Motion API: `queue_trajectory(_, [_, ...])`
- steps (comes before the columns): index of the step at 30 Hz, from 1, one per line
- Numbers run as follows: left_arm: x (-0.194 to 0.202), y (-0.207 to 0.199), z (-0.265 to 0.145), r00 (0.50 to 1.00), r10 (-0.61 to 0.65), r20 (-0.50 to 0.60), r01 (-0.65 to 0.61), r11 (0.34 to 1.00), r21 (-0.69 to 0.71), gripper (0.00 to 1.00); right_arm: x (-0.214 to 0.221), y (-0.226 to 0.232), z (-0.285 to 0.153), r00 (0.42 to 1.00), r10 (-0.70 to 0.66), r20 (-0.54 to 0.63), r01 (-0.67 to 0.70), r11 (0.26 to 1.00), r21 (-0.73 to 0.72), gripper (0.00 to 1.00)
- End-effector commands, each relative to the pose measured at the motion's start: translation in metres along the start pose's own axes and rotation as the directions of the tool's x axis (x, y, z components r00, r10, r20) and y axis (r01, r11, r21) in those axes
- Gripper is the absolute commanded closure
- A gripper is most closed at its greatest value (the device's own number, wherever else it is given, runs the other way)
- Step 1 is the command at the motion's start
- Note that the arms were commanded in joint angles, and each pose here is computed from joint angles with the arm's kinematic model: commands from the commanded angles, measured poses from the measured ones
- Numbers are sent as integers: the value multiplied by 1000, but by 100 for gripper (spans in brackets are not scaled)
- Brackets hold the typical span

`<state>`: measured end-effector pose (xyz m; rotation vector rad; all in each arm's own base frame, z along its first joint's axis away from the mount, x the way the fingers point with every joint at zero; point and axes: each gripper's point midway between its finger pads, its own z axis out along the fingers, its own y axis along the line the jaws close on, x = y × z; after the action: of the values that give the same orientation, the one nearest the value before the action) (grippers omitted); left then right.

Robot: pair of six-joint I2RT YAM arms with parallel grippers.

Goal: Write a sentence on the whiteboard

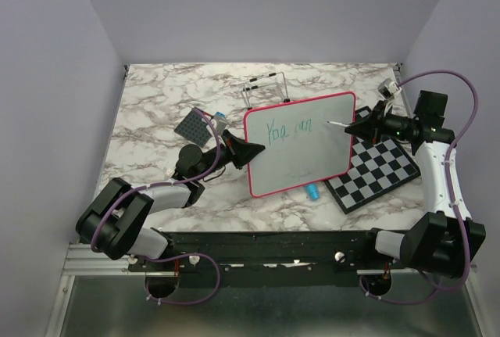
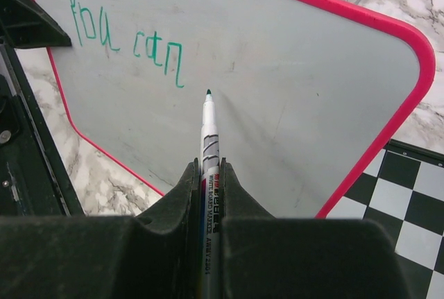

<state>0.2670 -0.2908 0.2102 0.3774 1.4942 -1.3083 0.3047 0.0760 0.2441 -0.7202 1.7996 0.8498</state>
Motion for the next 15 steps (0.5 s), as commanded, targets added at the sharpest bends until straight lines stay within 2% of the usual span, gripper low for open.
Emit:
queue_trajectory(1, [15,14,-5,996,68,-52,-71,996,-46,100,-7,-6,-1,999,-37,18,37,999,-9,99])
queue_trajectory(9, [16,14,-2,996,66,-59,-68,997,-40,100,-3,-13,5,1000,15,19,-14,1000,-16,99])
queue_trajectory(15, [17,13,-1,996,66,-64,-68,997,-41,100,-9,-9,10,999,3,33,-2,999,-35,99])
